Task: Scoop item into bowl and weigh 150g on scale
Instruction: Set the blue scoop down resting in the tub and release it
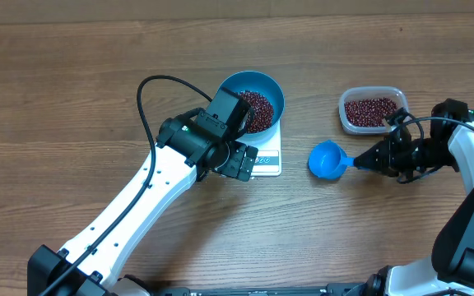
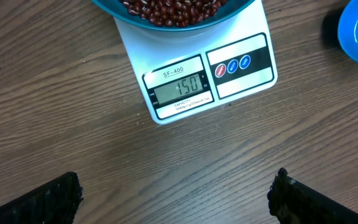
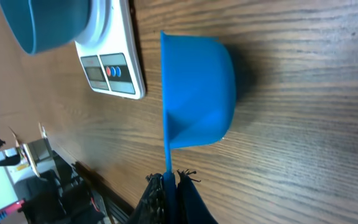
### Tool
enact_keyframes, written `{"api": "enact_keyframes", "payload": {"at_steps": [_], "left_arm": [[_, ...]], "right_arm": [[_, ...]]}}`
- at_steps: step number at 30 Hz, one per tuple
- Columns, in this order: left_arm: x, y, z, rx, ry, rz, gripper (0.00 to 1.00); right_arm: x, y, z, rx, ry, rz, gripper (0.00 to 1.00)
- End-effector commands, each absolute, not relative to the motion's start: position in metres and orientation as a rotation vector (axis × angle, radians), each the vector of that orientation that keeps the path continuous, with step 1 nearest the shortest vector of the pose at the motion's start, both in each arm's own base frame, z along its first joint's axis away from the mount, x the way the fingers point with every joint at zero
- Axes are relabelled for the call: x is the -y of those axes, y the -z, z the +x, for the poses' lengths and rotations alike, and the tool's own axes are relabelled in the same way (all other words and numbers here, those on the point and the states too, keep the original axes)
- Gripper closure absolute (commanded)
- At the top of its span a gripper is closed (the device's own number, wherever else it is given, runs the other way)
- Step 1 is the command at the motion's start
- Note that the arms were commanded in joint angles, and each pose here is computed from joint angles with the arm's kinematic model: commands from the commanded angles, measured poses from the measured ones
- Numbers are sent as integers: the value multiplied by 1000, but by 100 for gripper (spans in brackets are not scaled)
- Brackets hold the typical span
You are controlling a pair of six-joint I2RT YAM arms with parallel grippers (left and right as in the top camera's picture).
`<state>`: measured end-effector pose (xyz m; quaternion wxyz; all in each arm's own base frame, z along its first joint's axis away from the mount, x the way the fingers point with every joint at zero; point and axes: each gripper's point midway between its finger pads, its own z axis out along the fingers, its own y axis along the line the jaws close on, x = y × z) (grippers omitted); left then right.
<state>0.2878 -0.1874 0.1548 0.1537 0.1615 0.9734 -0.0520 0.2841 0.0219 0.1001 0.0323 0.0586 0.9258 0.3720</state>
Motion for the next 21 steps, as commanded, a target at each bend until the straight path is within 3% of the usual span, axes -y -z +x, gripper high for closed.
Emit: {"api": "enact_keyframes", "payload": {"at_steps": [1, 8, 14, 21], "left_arm": [[187, -165, 288, -2766, 175, 450, 1], [187, -165, 288, -2766, 175, 450, 0], [187, -165, 288, -2766, 175, 450, 1], [187, -165, 288, -2766, 175, 450, 1]], "right_arm": [[-25, -107, 287, -2805, -1188, 203, 96], [-30, -114, 293, -2754, -1239, 194, 96], [-46, -188, 332, -2308, -1513, 29, 96], [6, -197, 360, -2225, -1453, 288, 96]]}}
